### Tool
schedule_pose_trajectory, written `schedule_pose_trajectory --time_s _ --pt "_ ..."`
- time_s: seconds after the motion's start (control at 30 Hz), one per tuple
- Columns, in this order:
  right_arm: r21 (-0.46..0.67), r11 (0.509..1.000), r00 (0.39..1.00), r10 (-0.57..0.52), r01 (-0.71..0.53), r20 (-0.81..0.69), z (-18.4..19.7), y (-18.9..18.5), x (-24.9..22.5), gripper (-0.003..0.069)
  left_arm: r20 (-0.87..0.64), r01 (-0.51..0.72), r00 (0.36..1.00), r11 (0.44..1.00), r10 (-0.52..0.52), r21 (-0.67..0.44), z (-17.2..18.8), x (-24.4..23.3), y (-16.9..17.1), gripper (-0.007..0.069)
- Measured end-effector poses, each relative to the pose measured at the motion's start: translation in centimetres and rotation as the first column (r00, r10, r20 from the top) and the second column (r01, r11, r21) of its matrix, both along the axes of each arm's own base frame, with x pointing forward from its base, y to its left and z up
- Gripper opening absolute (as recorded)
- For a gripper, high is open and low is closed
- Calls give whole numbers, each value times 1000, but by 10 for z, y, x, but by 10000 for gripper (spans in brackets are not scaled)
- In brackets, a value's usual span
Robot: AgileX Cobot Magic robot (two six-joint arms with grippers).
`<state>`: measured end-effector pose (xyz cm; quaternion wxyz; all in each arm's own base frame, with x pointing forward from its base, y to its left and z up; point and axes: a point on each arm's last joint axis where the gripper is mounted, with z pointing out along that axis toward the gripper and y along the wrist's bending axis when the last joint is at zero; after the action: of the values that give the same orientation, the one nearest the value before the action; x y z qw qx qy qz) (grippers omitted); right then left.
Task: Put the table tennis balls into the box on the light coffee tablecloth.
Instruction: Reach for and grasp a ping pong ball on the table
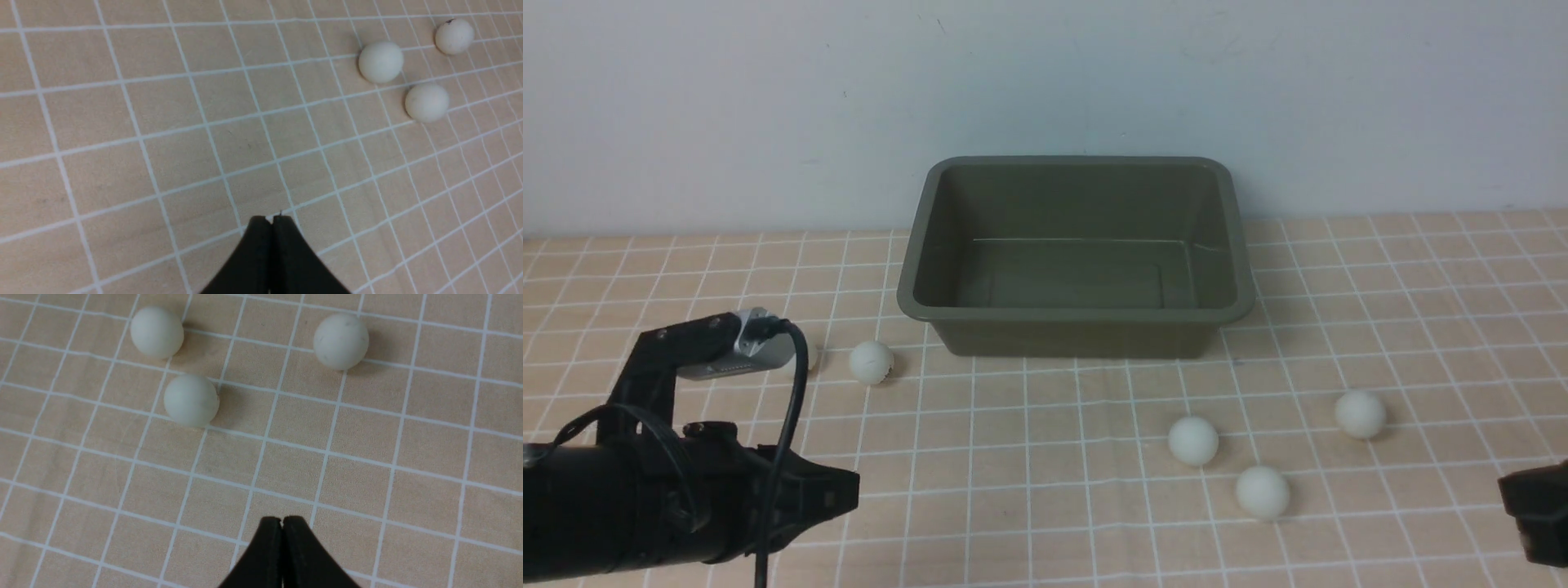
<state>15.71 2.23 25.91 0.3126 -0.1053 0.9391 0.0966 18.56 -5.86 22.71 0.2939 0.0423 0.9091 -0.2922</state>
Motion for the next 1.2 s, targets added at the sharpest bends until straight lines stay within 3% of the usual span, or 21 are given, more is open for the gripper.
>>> schedule_pose_trajectory --time_s 0.17,0.27,0.4,0.67,0.87,1.2 --pt "36 999 1000 -11 10 6 1 2 1 -15 -116 13 993 990 3 140 12 2 8 -69" --pt "66 998 999 -24 23 27 3 3 3 -15 -207 -30 974 962 89 271 23 3 21 -69" --pt "110 993 998 -44 39 41 5 5 4 -15 -233 -99 954 929 191 356 32 5 30 -69" --pt "139 989 996 -57 48 62 7 7 6 -15 -253 -110 943 919 216 378 33 4 33 -69" --pt "65 998 999 -19 17 33 2 4 18 -15 -252 -109 943 918 216 380 33 4 33 -69" --pt "-75 997 996 -39 33 -81 10 9 85 -15 -252 -109 943 918 216 381 33 4 33 -69"
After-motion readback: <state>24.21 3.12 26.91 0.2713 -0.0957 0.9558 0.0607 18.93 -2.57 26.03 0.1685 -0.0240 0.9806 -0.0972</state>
